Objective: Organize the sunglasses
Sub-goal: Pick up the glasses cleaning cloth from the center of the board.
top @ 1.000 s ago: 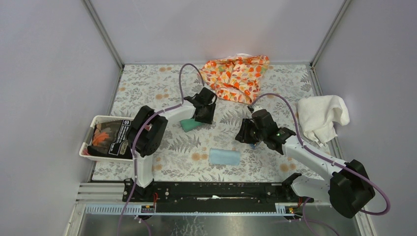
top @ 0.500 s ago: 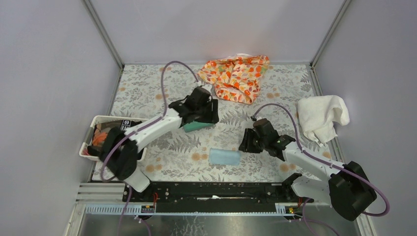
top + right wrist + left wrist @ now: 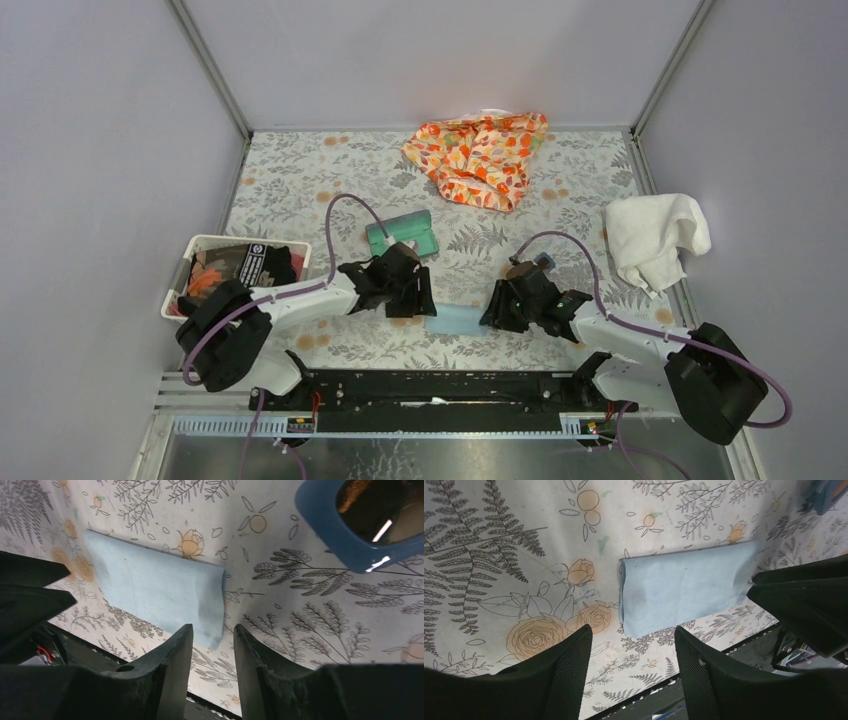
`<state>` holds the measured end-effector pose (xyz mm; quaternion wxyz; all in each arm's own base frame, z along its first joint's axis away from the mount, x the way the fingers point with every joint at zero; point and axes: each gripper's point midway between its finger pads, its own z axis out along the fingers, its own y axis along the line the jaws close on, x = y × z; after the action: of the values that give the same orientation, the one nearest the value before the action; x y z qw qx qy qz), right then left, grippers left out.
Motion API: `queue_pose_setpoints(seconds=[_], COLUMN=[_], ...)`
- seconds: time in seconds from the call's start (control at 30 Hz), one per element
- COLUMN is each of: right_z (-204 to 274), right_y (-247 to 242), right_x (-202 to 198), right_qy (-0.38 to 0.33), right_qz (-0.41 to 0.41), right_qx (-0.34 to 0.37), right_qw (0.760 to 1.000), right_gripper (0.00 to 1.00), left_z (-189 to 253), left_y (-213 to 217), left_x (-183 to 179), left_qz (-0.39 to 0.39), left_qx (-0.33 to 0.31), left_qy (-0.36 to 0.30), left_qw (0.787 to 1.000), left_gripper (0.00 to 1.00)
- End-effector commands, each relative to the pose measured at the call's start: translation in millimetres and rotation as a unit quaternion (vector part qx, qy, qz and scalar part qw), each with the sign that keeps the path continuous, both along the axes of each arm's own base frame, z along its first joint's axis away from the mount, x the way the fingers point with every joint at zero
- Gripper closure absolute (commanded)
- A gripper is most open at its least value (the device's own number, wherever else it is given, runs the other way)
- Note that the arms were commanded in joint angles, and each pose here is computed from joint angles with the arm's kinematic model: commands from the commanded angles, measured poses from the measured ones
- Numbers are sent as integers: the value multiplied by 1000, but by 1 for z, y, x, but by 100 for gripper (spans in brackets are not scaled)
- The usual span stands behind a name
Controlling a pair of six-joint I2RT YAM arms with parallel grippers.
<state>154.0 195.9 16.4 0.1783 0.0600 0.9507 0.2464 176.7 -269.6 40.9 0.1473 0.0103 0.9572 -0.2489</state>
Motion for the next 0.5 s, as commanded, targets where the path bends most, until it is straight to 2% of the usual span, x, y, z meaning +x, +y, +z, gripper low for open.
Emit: queue_pose_setpoints(seconds=[0.0,0.3,0.47], right_z=[-1,-1,-4], right_y=[11,5,5], right_x=[6,9,9], right_qy=[-1,-9,-7], right_qz=[-19,-30,-31], right_qx=[11,-1,-2], right_qw=[1000,1000,1000], right_gripper=[57,57,57], left_z=[-3,-30,-35], left_y=[-15,-17,-16], left_x=[0,-10,-11], left_qz=[9,-2,-5], left_qx=[-32,-27,-22], left_qy=[3,33,36], left_qw=[999,999,999], left_gripper=[36,43,50])
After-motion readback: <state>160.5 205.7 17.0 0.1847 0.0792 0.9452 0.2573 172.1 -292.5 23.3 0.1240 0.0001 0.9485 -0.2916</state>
